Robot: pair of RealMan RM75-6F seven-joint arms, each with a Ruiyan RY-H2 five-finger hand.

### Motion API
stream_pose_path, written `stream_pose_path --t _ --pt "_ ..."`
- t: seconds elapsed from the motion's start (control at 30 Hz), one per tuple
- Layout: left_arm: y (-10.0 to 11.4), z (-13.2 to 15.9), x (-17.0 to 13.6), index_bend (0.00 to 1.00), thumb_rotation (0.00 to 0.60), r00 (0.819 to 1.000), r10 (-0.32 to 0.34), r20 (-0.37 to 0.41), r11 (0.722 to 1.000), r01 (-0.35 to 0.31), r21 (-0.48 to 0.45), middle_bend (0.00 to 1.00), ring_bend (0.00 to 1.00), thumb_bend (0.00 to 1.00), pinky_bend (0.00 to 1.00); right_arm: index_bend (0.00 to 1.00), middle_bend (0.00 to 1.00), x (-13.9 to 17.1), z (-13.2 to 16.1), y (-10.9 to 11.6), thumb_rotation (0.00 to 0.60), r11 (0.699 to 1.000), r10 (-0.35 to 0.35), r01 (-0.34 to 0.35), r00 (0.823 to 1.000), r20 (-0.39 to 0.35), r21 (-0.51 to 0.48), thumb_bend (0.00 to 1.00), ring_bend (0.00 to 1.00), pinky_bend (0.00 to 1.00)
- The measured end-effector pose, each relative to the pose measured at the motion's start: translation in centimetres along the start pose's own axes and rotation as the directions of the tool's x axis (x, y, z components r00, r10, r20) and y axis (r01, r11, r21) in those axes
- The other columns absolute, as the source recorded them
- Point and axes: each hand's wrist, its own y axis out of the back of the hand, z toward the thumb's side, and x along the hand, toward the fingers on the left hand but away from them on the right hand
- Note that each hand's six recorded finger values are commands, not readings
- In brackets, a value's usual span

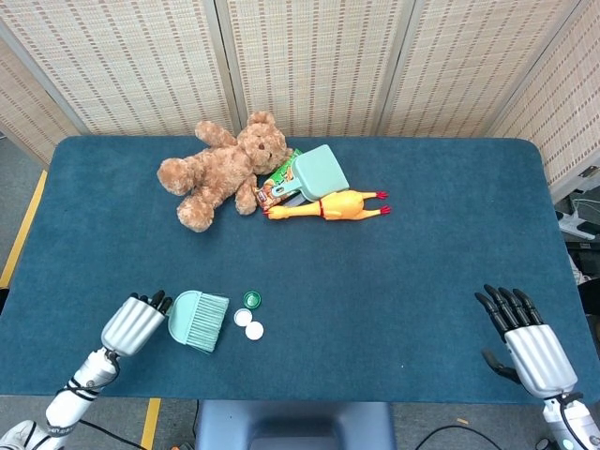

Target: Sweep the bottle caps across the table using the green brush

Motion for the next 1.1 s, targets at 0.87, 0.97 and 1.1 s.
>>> stream_pose_path --t 0.87,0.97,1.1 --pt "12.7 11.4 4.0 0.87 0.6 0.947 0.222 0.234 0.721 -0.321 0.614 1.0 0.87 0.56 0.95 0.0 0.0 2.0 0.3 1.5 0.6 0.999 0.027 -0.029 0.999 -0.043 -0.046 0.2 0.0 0.0" --pt "13.9 12.2 4.1 0.87 0.6 0.949 0.212 0.234 0.697 -0.315 0.644 1.0 0.87 0.55 0.95 0.0 0.0 2.1 0.4 1.5 0.6 0.998 0.039 -0.041 0.998 -0.043 -0.047 0.2 0.0 0.0" --pt "14.2 13.3 4.4 0.88 0.6 0.949 0.197 0.246 0.665 -0.314 0.678 1.0 0.87 0.55 0.95 0.0 0.0 2.3 0.6 1.6 0.6 0.998 0.04 -0.043 0.998 -0.051 -0.05 0.2 0.0 0.0"
